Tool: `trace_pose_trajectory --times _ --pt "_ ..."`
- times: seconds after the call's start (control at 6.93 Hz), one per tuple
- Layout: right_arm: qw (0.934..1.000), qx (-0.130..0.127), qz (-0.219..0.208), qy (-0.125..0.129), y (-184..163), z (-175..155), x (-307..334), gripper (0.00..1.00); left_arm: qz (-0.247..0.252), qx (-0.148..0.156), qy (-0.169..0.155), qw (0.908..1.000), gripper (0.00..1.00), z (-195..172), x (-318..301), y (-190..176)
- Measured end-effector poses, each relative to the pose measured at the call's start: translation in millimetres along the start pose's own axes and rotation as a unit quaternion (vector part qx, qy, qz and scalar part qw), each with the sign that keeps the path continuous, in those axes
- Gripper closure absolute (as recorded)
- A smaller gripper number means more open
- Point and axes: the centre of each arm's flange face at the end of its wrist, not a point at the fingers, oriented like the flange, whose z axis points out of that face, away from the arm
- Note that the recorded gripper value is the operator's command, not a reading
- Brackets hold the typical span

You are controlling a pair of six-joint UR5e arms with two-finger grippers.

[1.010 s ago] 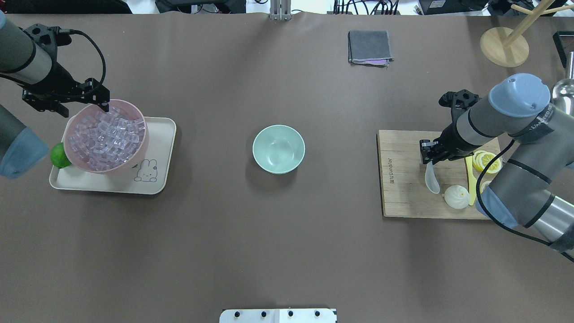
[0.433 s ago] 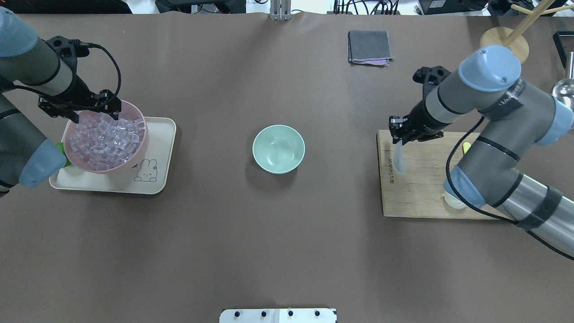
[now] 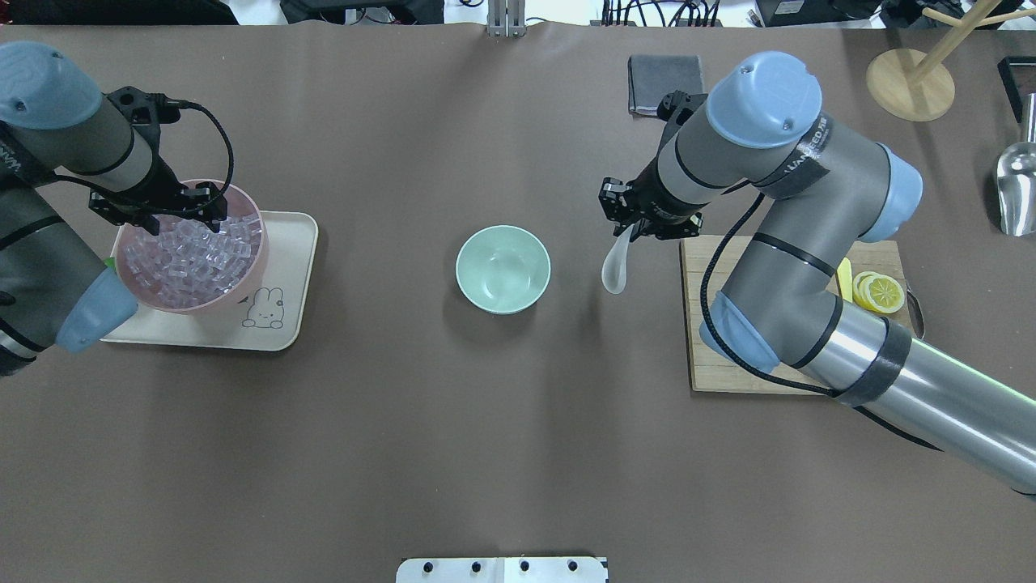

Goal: Put spoon and ice into bowl

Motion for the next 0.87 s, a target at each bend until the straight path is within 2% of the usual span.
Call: trace_pose_trajectory --times 0.29,0.58,0.87 --pt "0.9998 0.009 0.015 -0.006 17 5 -25 1.00 0.003 -0.002 -0.003 1.0000 0.53 7 0 0" --pt "0.9997 0.011 0.018 -0.008 21 7 -30 1.00 0.004 -0.003 -0.005 1.0000 1.00 9 -3 1" --pt "0.9997 0.011 0.018 -0.008 22 7 -30 1.00 0.005 -0.003 -0.005 1.0000 1.00 9 -3 1"
